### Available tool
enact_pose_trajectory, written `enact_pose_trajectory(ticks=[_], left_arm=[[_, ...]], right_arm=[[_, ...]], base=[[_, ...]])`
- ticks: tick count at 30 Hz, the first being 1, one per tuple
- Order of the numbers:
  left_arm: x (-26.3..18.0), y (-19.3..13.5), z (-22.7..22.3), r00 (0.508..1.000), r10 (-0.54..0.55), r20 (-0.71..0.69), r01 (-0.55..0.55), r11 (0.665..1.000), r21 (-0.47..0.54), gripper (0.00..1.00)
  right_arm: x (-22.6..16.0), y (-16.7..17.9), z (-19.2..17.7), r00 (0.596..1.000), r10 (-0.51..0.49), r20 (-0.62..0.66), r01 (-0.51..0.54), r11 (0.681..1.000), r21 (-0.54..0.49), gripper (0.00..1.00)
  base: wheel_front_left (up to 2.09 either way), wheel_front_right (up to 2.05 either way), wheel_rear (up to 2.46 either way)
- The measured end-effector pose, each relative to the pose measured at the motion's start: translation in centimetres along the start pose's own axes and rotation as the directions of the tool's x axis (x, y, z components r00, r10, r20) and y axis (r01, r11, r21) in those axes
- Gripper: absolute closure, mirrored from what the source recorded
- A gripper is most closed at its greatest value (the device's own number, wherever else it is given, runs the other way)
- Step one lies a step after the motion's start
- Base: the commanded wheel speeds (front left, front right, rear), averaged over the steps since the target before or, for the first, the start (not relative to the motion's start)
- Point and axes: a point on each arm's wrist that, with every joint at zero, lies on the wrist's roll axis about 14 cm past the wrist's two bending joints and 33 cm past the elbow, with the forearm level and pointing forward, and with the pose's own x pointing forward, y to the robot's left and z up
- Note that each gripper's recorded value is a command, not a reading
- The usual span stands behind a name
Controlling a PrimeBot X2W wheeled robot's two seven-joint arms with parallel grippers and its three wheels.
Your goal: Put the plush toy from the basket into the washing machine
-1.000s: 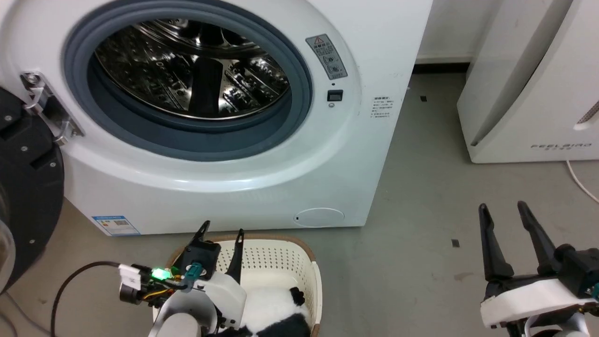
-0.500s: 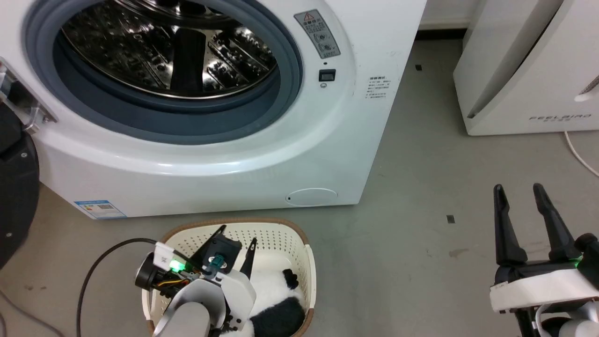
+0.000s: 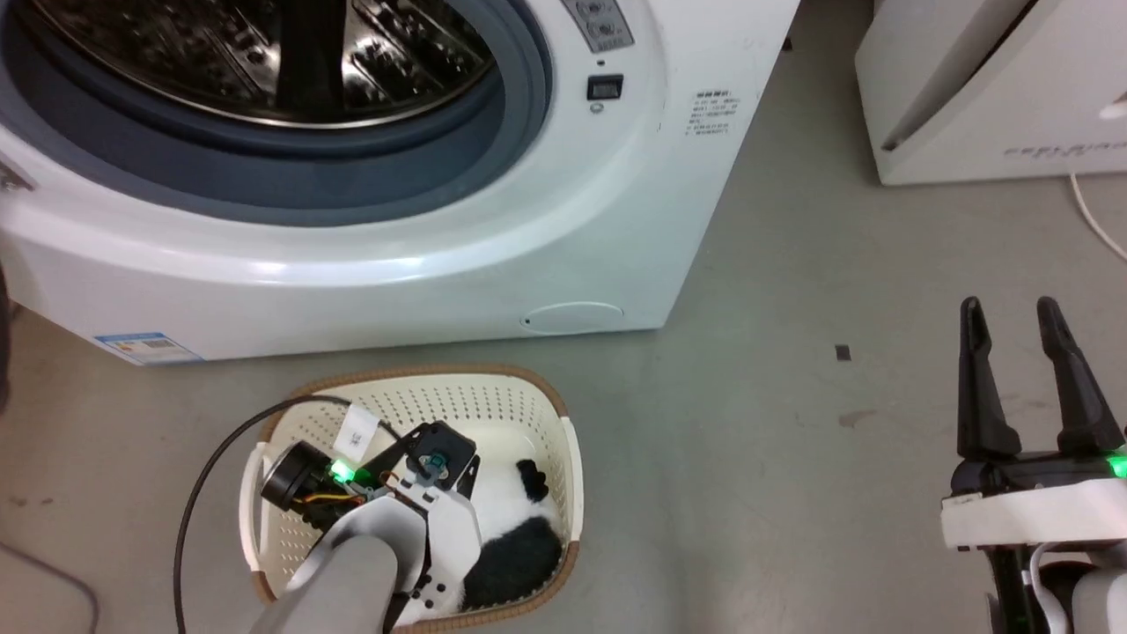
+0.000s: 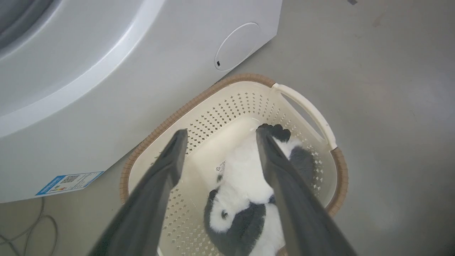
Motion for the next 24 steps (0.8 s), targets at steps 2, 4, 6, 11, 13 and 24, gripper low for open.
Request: enact_pose_trajectory(ticks=[2,4,6,11,13,24], left_arm=[[0.6,-0.3,-0.8,0.999,-0.021,-0.037,0.022,1.0,0.02,0.0],[1.2,-0.6,-1.6,0.996,-0.039,-0.076,0.042,0.999,0.035,0.0],[1.7,-0.9,-2.4,0.992,-0.06,-0.109,0.065,0.997,0.046,0.0],[3.0,-2.5,-4.4,0.973,-0.124,-0.193,0.141,0.987,0.077,0.0],[3.4,-3.0,-5.5,0.96,-0.146,-0.237,0.169,0.982,0.08,0.0],[5.6,-3.6,-10.2,0.885,-0.217,-0.412,0.284,0.953,0.107,0.0]], right_arm=[[0.3,-0.3,-0.3,1.0,-0.007,-0.002,0.007,1.0,0.002,0.0],[0.6,-0.5,-0.5,1.0,-0.015,-0.002,0.015,1.0,0.007,0.0],[0.9,-0.8,-0.8,1.0,-0.023,-0.003,0.023,1.0,0.014,0.0],[1.6,-1.4,-1.6,0.999,-0.04,-0.008,0.041,0.999,0.021,0.0],[1.9,-1.7,-1.9,0.999,-0.048,-0.01,0.048,0.999,0.023,0.0],[2.8,-3.3,-4.0,0.995,-0.093,-0.031,0.094,0.995,0.031,0.0]], base=[[0.0,0.0,0.0],[0.0,0.0,0.0],[0.0,0.0,0.0],[0.0,0.0,0.0],[0.0,0.0,0.0],[0.0,0.0,0.0]])
